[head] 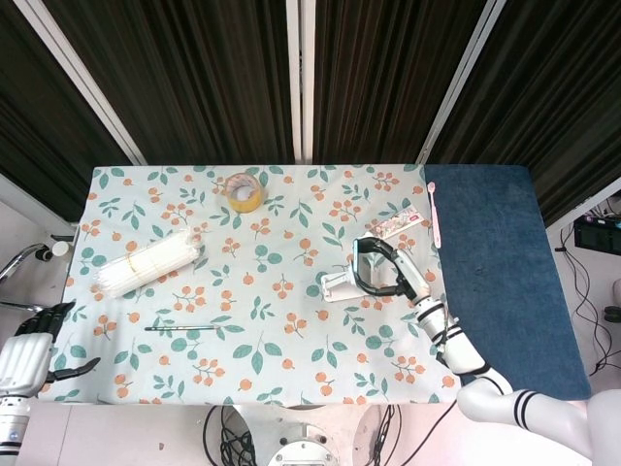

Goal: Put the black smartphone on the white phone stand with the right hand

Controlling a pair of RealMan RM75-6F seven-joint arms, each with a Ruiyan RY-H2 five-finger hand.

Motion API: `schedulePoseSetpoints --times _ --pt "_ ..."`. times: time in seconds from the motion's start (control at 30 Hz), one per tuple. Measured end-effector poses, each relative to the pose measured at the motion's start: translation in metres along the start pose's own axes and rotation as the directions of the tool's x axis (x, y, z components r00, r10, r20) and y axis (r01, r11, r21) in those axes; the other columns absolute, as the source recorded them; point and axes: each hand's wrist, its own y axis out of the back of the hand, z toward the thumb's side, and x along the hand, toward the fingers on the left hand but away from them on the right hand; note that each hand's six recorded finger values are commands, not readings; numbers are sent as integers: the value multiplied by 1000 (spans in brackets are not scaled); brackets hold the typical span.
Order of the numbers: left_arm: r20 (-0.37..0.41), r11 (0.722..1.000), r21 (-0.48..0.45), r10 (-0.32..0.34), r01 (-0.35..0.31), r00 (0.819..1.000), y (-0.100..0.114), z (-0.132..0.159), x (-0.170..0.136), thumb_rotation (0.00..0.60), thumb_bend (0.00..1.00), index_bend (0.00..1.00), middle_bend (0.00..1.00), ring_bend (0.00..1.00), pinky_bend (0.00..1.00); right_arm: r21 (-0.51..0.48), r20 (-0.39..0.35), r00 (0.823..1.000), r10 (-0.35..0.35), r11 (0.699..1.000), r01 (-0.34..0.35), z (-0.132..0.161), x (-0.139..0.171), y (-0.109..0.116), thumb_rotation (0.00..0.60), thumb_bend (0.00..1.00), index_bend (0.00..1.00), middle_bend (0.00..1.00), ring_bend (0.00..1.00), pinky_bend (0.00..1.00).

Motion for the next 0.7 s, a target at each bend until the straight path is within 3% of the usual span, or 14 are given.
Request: schedulePoseSetpoints --times 0.7 --pt "0 1000 2 -8 8 1000 -1 0 5 324 61 102 115 125 216 -22 29 999 35 999 -34 -6 -10 -3 600 289 565 297 288 0"
